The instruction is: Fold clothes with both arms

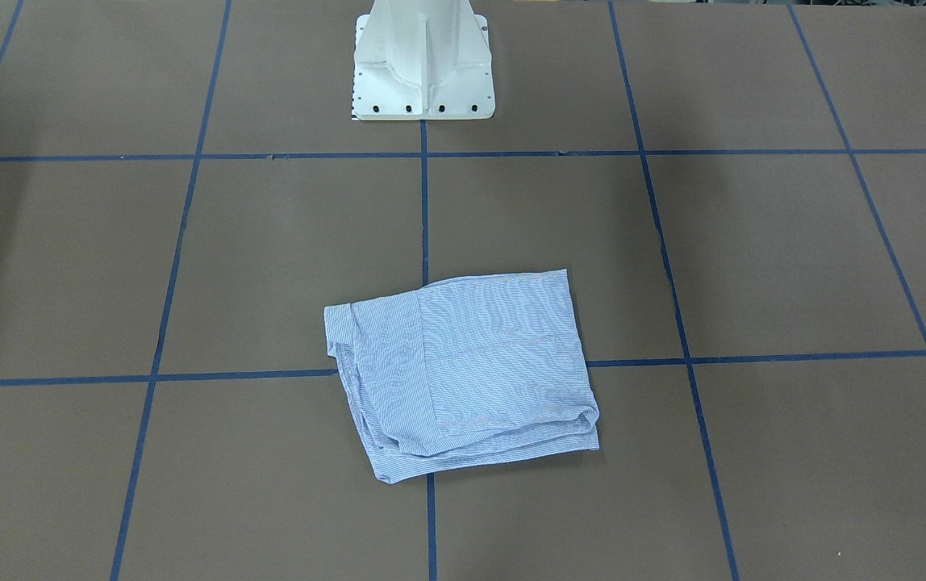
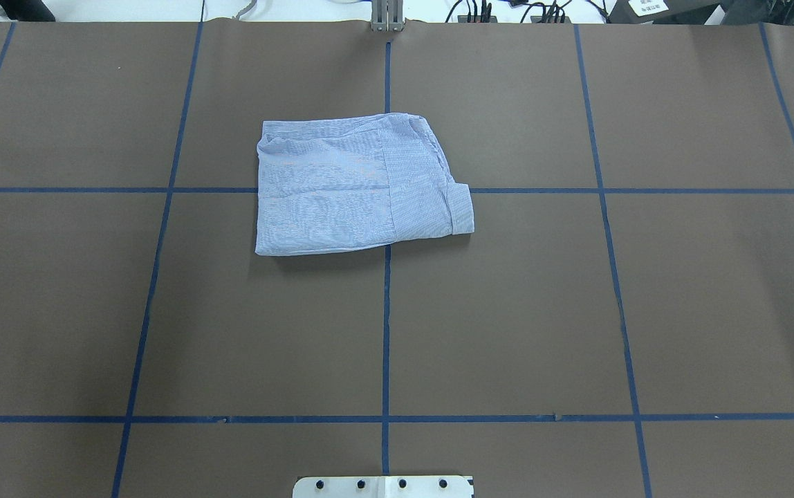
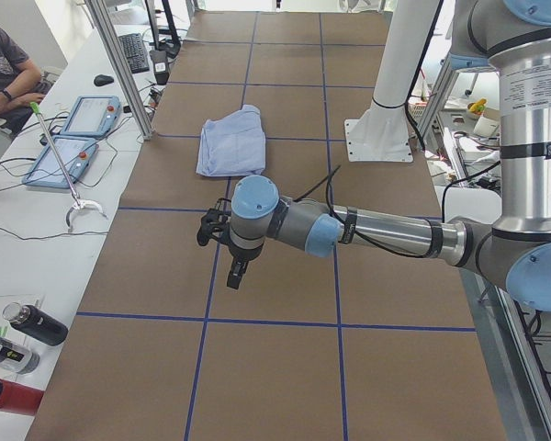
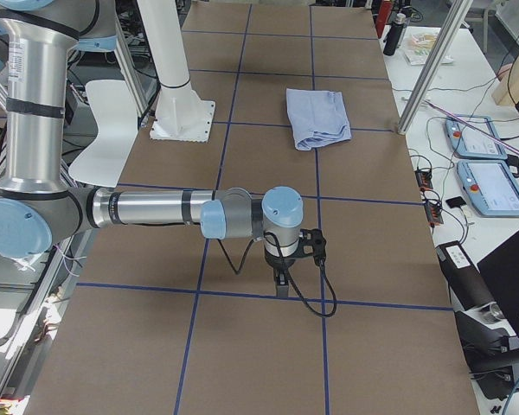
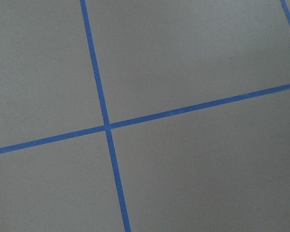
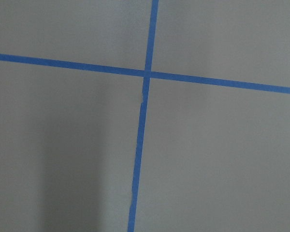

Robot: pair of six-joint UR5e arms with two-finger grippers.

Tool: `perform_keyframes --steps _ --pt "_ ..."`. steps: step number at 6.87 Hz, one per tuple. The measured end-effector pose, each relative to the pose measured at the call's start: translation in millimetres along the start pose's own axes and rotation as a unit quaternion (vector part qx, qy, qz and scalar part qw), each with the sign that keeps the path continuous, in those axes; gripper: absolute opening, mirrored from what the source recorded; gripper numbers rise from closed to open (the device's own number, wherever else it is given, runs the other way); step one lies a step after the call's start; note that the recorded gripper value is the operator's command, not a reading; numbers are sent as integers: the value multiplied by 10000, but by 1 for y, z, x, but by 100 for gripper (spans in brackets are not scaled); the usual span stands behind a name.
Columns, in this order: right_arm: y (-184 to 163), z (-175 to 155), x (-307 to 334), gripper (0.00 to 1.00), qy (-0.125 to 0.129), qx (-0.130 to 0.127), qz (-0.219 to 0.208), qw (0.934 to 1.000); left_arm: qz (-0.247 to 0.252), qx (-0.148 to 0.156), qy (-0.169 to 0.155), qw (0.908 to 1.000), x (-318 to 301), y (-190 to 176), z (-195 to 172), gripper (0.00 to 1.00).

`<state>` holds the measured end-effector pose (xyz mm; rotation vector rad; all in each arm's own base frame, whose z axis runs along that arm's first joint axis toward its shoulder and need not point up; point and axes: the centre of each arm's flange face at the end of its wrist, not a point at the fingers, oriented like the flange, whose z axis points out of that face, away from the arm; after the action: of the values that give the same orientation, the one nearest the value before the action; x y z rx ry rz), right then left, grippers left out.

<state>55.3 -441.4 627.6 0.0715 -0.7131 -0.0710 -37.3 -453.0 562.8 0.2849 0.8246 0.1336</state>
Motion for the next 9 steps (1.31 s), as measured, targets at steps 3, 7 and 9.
perform_keyframes --steps 3,7,9 --pt "0 0 -2 100 -98 6 10 10000 26 14 13 10000 1 -1 0 100" --pt "0 -1 -3 100 -160 17 -3 9999 71 51 20 10000 4 -5 -3 100" --pt "0 -1 -3 100 -174 15 -1 9998 113 81 29 9999 5 -5 -3 100"
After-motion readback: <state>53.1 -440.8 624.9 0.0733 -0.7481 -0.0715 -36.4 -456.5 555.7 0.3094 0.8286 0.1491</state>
